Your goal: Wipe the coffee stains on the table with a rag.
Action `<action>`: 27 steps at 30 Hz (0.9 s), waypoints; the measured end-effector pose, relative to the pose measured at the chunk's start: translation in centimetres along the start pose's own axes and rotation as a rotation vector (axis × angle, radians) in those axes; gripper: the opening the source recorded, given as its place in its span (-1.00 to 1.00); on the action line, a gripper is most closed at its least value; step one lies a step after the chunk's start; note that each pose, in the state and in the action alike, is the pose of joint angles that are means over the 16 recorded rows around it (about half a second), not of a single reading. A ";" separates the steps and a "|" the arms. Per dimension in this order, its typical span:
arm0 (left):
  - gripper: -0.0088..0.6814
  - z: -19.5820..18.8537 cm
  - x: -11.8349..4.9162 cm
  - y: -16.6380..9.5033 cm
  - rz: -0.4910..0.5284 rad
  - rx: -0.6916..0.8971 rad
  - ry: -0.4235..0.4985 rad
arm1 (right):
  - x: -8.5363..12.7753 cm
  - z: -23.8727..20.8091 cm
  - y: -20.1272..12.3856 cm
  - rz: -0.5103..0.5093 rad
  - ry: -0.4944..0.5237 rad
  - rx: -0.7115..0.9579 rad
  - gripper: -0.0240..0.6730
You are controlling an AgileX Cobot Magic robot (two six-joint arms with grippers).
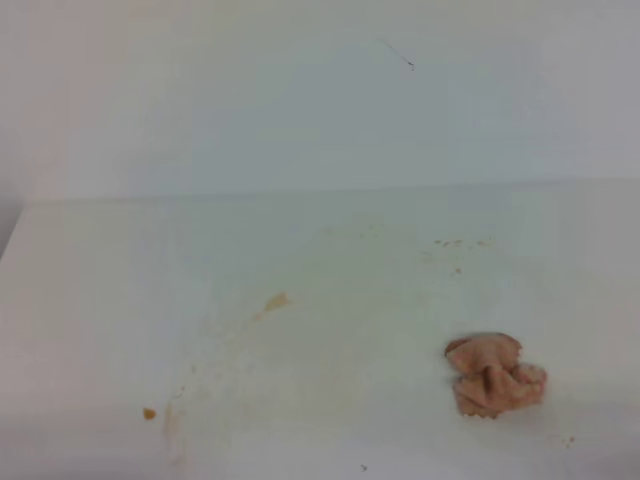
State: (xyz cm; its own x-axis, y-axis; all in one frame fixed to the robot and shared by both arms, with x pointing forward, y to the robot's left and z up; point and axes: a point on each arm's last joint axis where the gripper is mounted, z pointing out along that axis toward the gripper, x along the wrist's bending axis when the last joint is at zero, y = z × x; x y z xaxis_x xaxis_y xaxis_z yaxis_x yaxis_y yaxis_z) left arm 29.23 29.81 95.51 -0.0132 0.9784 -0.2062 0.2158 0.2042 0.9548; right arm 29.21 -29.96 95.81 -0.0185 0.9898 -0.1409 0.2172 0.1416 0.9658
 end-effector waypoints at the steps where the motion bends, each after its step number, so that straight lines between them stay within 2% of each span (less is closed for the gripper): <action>1: -0.98 0.0 0.0 0.0 0.000 -0.002 0.000 | 0.0 0.0 0.0 0.000 0.000 0.000 -0.93; 27: -0.98 -0.1 -0.1 0.2 0.000 -0.008 -0.002 | 0.0 0.0 0.0 0.001 0.000 0.001 -0.94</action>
State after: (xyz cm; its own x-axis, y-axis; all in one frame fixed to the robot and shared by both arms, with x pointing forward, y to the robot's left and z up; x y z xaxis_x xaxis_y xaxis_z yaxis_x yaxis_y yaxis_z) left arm 29.19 29.81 95.76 -0.0112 0.9784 -0.2062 0.2076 0.2040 0.9567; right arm 29.21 -29.95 95.85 -0.0187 0.9900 -0.1399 0.2186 0.1406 0.9656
